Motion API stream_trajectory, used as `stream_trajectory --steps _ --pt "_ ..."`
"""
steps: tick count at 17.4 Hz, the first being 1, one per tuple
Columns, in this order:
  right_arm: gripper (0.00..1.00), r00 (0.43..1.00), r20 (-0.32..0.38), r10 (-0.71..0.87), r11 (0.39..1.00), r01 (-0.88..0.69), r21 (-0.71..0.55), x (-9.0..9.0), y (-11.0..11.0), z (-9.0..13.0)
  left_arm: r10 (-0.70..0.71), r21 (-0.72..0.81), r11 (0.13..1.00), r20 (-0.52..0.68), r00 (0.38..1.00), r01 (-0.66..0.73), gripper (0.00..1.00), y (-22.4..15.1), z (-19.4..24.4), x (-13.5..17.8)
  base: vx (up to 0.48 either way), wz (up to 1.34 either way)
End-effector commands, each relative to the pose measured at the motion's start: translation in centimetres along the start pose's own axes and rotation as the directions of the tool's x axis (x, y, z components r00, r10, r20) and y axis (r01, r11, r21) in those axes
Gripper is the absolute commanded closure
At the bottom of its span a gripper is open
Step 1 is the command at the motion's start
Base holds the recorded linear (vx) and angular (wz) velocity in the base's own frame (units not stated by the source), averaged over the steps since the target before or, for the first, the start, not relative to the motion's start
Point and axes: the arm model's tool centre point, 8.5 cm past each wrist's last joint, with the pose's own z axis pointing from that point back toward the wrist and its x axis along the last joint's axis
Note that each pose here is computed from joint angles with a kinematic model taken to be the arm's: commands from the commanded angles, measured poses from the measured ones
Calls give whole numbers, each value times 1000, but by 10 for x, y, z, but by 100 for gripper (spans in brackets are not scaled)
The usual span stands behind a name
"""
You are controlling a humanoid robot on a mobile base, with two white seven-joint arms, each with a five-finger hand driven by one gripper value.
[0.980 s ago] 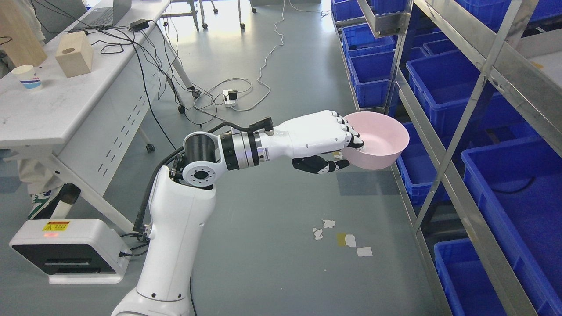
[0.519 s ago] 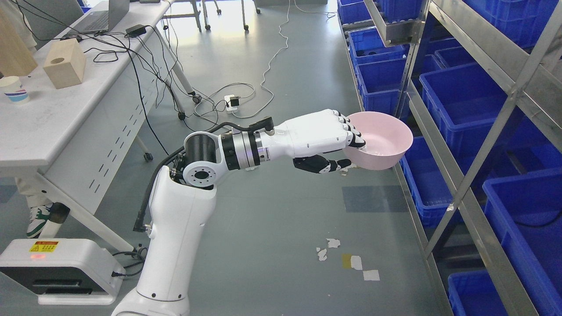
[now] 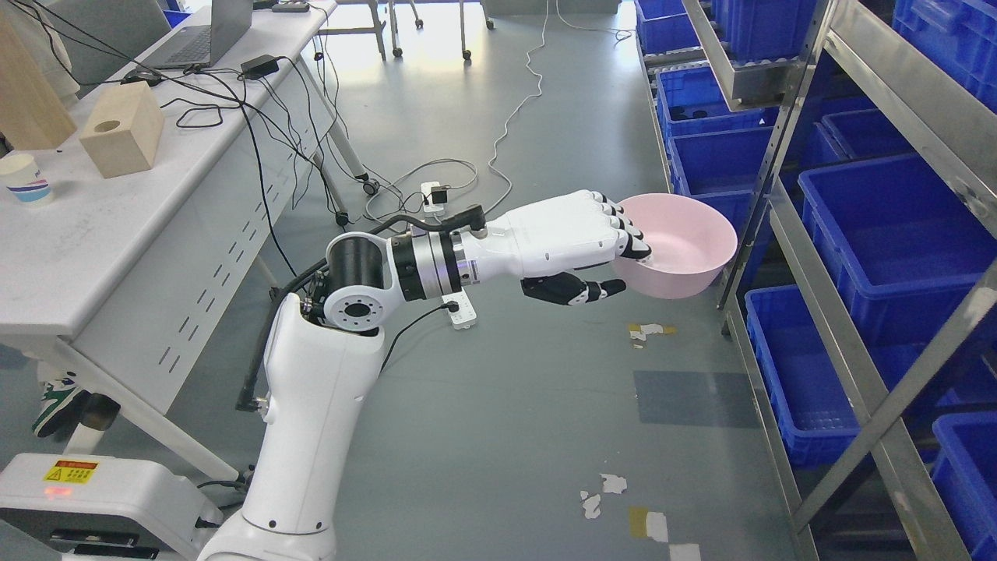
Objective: Stack pink IKEA bowl on shelf middle layer
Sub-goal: 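Hold the pink bowl in the left hand while the robot drives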
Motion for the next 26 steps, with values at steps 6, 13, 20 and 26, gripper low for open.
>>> stream_trajectory --steps 6,13,20,26 --pt "0 1000 8 2 1000 -1 -18 2 -11 0 -19 7 1000 13 1000 19 97 2 2 1 241 139" --pt "0 1000 8 2 1000 -1 -18 2 -11 0 -26 20 1000 62 998 24 97 2 -5 9 179 52" --pt "0 1000 9 2 1000 -1 -18 3 -11 0 -23 19 1000 89 996 22 97 0 -10 14 71 -82" --pt "0 1000 8 2 1000 -1 -18 2 -11 0 -19 40 999 103 995 15 97 2 -11 16 9 -140"
